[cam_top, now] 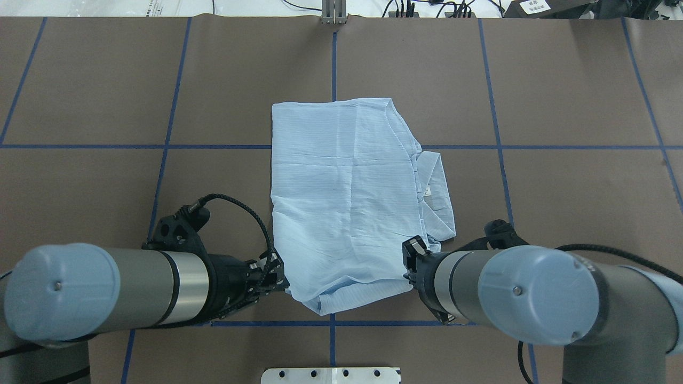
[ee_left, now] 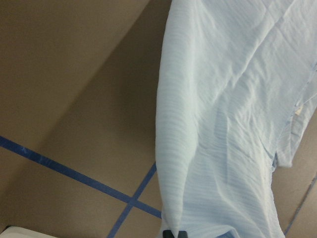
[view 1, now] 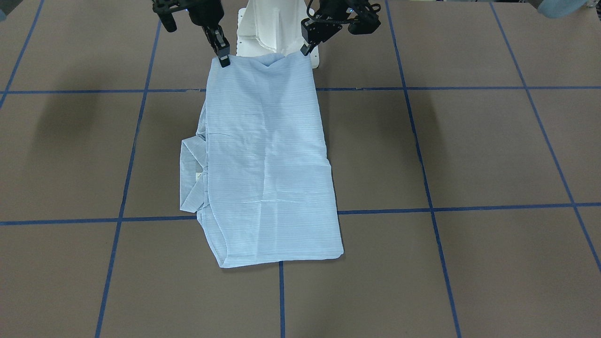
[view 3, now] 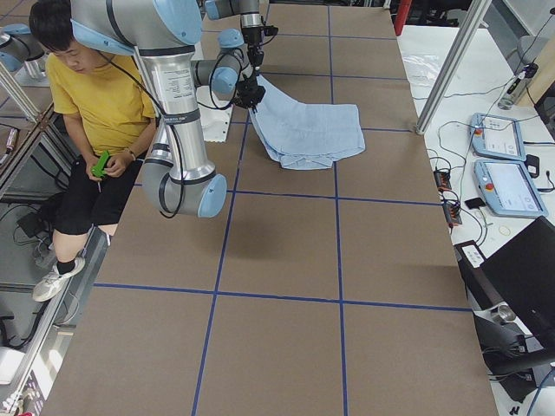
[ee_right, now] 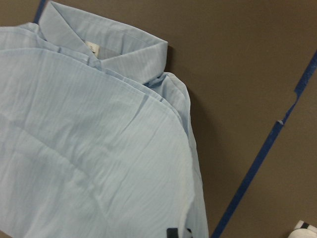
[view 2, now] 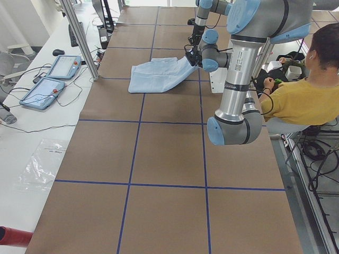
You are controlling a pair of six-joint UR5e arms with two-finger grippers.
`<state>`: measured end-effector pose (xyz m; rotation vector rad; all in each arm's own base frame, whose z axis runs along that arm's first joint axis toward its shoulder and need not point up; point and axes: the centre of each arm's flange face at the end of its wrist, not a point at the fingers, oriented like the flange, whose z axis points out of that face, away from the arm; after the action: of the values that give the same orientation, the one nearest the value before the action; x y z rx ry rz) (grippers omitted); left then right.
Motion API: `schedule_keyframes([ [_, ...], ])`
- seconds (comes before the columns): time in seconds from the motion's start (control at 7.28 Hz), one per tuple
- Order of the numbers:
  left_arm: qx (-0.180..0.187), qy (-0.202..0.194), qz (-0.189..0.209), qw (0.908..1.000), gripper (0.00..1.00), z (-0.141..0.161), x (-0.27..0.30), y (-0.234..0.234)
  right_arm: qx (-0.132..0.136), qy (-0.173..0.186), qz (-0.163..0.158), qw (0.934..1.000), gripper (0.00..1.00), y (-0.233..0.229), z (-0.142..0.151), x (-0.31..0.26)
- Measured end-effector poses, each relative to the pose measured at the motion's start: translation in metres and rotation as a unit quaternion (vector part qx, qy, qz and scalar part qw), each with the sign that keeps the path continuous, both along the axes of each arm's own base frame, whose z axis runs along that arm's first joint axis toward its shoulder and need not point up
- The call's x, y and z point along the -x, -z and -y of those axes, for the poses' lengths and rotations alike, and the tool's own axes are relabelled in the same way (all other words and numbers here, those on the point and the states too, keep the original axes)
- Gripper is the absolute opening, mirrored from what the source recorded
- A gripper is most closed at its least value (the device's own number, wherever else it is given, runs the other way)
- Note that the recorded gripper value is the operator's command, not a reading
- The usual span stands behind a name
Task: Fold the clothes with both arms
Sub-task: 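Lift the near edge with both grippers and fold it over toward the collar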
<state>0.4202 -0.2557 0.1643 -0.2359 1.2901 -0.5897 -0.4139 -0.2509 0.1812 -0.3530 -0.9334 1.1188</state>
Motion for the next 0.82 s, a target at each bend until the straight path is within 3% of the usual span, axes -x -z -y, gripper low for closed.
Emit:
schedule_keyframes([
  [0.27,-0.011,0.042,0.019,0.9989,0.00,0.071,0.006,0.000,0.003,-0.021,0.009,0.9997,0.00,0.016,0.052,-0.018],
  [0.82,-0.039,0.099,0.073,0.9916,0.00,0.229,-0.010,-0.027,-0.033,-0.026,-0.060,0.9973,0.00,0.001,0.185,0.036],
])
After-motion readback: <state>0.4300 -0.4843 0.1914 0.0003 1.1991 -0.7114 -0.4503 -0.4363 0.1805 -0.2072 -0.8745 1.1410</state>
